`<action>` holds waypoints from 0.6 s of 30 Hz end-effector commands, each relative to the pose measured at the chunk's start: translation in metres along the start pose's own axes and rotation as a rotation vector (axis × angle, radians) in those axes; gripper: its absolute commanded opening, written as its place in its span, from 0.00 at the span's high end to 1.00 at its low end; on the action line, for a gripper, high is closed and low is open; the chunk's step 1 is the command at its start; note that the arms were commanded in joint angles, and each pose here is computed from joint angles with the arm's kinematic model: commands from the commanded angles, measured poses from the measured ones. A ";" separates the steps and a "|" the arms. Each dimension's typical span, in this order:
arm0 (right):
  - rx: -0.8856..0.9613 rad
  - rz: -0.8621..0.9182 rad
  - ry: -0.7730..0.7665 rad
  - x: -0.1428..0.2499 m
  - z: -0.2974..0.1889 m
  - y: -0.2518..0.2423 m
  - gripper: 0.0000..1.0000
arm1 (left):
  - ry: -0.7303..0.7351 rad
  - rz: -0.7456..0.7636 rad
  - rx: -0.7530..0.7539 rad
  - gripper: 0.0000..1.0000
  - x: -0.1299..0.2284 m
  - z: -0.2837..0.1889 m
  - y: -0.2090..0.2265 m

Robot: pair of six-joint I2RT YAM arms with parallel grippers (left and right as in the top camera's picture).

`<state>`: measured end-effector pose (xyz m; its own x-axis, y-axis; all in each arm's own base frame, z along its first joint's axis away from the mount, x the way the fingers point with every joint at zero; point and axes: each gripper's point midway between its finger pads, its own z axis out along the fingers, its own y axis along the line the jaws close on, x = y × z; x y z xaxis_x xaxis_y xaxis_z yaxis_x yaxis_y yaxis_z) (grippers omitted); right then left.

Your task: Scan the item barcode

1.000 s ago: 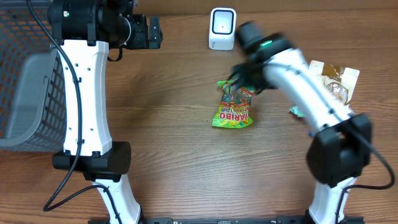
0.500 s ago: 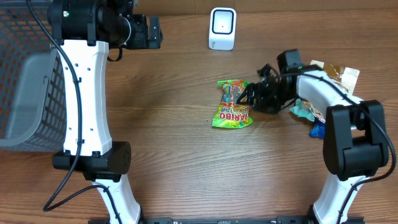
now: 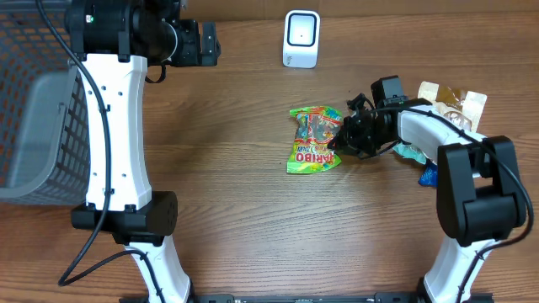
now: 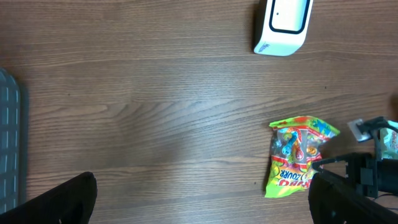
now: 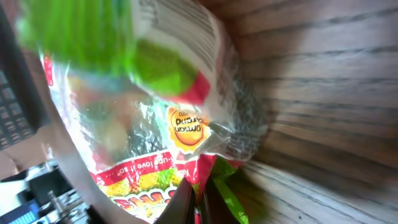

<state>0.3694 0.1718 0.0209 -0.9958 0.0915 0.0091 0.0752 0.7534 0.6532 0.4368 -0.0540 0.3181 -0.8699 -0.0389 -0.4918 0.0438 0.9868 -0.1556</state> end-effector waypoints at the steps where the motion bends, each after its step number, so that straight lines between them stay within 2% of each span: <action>1: 0.178 -0.125 -0.233 -0.036 -0.060 0.025 0.96 | -0.010 -0.016 0.003 0.00 -0.003 -0.001 0.001; 2: 0.235 -0.139 -0.269 -0.038 -0.069 0.026 0.96 | -0.010 -0.016 0.003 0.00 -0.003 -0.001 0.001; 5: 0.591 -0.235 -0.439 -0.038 -0.109 0.034 0.96 | -0.010 -0.016 0.003 0.00 -0.003 -0.001 0.001; 8: 0.896 -0.357 -0.511 -0.021 -0.118 0.044 0.96 | -0.010 -0.016 0.003 0.00 -0.003 -0.001 0.001; 11: 1.101 -0.498 -0.562 -0.006 -0.114 0.063 0.96 | -0.010 -0.016 0.003 0.00 -0.003 -0.001 0.001; 13: 1.110 -0.620 -0.534 0.013 -0.082 0.084 0.96 | -0.010 -0.016 0.003 0.00 -0.003 -0.001 0.001; 16: 1.039 -0.724 -0.402 0.044 -0.028 0.093 0.96 | -0.010 -0.016 0.003 0.00 -0.003 -0.001 0.001; 18: 1.085 -0.793 -0.372 0.056 -0.006 0.093 0.96 | -0.010 -0.016 0.003 0.00 -0.003 -0.001 0.001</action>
<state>0.3263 0.2314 0.1004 -0.7595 -0.4916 -0.4260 -0.2967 0.8446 -0.4456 0.4369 -0.0541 0.3182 -0.8697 -0.0386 -0.4921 0.0443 0.9868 -0.1557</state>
